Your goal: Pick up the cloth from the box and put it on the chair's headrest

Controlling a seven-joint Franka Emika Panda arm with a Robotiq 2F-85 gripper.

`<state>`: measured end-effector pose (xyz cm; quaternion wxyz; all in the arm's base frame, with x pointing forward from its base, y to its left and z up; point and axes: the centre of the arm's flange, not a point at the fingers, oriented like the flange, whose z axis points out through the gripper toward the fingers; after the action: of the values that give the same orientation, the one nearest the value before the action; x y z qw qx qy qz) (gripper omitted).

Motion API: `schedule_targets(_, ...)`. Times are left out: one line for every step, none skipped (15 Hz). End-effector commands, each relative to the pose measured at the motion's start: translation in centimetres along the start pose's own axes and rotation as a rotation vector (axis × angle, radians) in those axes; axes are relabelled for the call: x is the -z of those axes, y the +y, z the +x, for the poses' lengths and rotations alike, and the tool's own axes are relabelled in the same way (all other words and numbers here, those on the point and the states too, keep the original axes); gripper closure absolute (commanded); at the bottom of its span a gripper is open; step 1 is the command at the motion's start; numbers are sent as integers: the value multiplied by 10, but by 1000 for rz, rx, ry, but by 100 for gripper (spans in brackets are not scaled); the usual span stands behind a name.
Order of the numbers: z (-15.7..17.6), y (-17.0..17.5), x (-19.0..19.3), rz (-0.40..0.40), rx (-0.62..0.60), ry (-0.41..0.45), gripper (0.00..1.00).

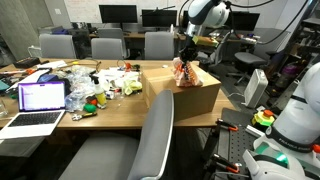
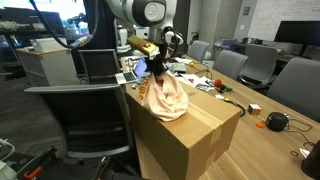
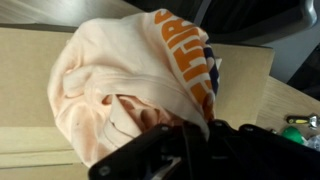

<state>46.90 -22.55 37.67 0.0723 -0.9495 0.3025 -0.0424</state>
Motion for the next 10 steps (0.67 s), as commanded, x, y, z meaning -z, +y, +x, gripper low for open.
schedule_targets(-23, -17, 42, -34, 21, 104, 98)
schedule_targets(-25, -22, 52, -44, 29, 129, 98)
schedule_targets(-27, -26, 62, -53, 39, 153, 98)
schedule_targets(-30, -31, 72, -62, 45, 177, 98)
schedule_targets(-33, -35, 82, -69, 54, 197, 98)
schedule_targets(-36, -39, 92, -79, 61, 220, 98)
schedule_targets(-39, -44, 102, -89, 71, 243, 98)
schedule_targets(-43, -49, 111, -99, 82, 262, 98)
schedule_targets(-46, -55, 119, -113, 96, 282, 98)
schedule_targets(-50, -60, 126, -125, 109, 298, 98)
